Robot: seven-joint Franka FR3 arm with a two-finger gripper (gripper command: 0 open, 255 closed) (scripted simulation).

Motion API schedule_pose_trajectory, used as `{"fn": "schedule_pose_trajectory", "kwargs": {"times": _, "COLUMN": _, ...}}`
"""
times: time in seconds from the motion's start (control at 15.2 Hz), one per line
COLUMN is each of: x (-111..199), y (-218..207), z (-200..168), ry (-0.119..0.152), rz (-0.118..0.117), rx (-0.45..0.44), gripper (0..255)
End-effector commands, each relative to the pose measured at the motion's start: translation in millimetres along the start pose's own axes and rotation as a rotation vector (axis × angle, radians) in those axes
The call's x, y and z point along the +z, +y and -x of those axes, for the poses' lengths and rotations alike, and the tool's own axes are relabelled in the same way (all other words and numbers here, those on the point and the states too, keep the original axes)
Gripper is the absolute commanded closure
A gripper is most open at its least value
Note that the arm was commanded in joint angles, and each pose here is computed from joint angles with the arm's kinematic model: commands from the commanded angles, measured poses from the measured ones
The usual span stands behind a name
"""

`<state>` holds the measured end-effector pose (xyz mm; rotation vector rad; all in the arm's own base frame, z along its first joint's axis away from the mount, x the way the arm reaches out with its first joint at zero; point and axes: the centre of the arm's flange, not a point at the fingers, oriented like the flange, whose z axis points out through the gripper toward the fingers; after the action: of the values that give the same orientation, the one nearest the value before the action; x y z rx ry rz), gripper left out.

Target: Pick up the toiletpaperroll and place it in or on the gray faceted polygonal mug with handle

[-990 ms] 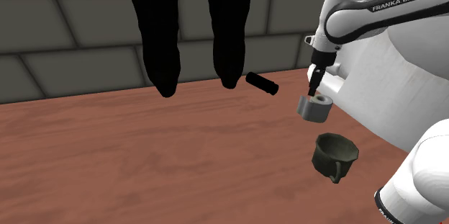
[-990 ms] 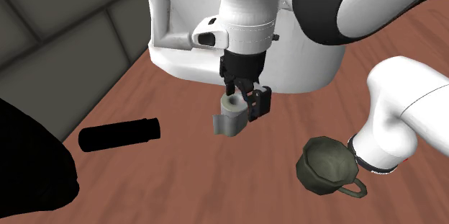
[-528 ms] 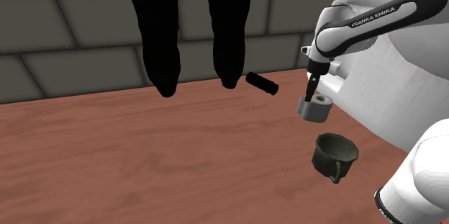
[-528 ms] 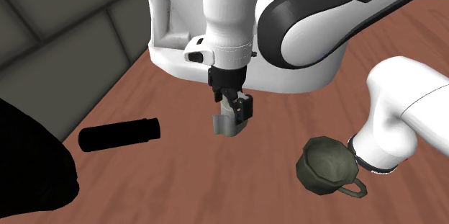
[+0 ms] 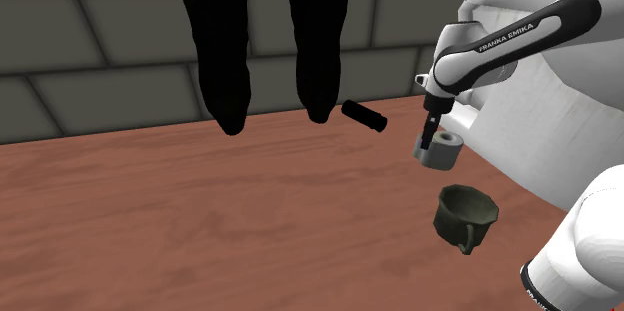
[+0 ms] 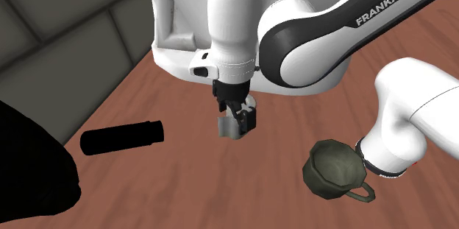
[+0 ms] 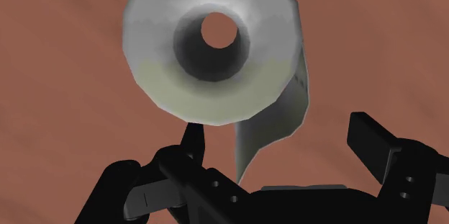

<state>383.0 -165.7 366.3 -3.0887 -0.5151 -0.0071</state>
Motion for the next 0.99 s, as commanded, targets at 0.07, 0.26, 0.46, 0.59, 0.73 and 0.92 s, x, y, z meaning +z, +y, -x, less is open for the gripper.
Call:
{"fn": "schedule_pose_trajectory", "kwargs": {"times": 0.07, "x": 0.5, "y": 0.1, "z": 0.3, "ry": -0.001, "rz": -0.001, "rx": 0.0, "gripper": 0}}
{"fn": "schedule_pose_trajectory", "kwargs": {"times": 0.26, "x": 0.5, "y": 0.0, "z": 0.3, "ry": -0.001, "rz": -0.001, "rx": 0.0, "gripper": 255}}
{"fn": "schedule_pose_trajectory", "kwargs": {"times": 0.46, "x": 0.5, "y": 0.1, "z": 0.3, "ry": -0.001, "rz": -0.001, "rx": 0.0, "gripper": 255}}
{"fn": "schedule_pose_trajectory", "kwargs": {"times": 0.59, "x": 0.5, "y": 0.1, "z": 0.4, "ry": -0.001, "rz": -0.001, "rx": 0.0, "gripper": 255}}
{"fn": "schedule_pose_trajectory", "kwargs": {"times": 0.73, "x": 0.5, "y": 0.1, "z": 0.4, "ry": -0.001, "rz": -0.001, "rx": 0.0, "gripper": 255}}
{"fn": "schedule_pose_trajectory", "kwargs": {"times": 0.92, "x": -4.8, "y": 0.0, "z": 0.3, "ry": -0.001, "rz": -0.001, "rx": 0.0, "gripper": 255}}
